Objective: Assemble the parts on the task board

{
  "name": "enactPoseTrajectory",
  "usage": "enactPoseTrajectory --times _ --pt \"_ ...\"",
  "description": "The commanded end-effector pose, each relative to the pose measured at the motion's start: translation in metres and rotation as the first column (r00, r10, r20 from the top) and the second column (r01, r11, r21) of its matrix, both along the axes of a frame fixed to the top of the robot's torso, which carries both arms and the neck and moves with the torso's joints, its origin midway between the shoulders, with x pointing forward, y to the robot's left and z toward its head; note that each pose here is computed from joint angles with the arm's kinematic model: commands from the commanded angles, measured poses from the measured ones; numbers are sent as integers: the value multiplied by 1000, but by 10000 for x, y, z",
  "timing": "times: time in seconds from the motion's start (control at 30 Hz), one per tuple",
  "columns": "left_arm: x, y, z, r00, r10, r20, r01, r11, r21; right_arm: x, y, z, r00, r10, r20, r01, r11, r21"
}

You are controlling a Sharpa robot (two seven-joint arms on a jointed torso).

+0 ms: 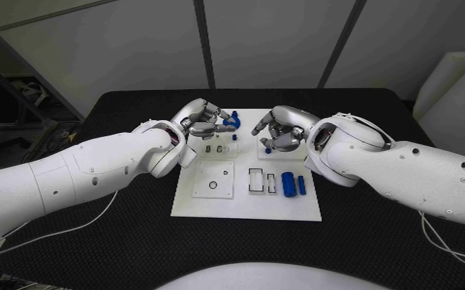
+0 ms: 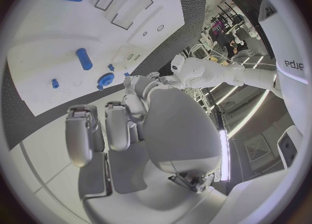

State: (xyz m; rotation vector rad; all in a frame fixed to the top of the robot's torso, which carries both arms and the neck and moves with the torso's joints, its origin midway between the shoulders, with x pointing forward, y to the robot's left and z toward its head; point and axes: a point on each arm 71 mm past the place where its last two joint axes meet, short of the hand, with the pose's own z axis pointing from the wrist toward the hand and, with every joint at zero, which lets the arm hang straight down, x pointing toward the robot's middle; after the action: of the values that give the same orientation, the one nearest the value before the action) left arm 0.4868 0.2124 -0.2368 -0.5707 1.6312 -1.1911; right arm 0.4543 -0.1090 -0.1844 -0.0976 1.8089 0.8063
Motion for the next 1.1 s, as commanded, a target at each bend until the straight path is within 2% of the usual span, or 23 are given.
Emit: enactPoseTrajectory --times 0.03,0.3,0.7,1.1 --pt "-1 -14 12 1000 2 -18 -3 998 -57 4 31 -8 999 -49 22 50 996 -68" --pt "-11 -48 11 1000 -14 -17 13 999 -52 12 175 -14 998 -54 29 55 997 -52" --pt "-37 -128 27 997 -60 38 60 998 11 -9 321 1 999 -33 34 34 999 -24" --pt "-44 -176 27 996 -75 56 73 996 42 -23 361 9 999 -27 35 27 1000 -15"
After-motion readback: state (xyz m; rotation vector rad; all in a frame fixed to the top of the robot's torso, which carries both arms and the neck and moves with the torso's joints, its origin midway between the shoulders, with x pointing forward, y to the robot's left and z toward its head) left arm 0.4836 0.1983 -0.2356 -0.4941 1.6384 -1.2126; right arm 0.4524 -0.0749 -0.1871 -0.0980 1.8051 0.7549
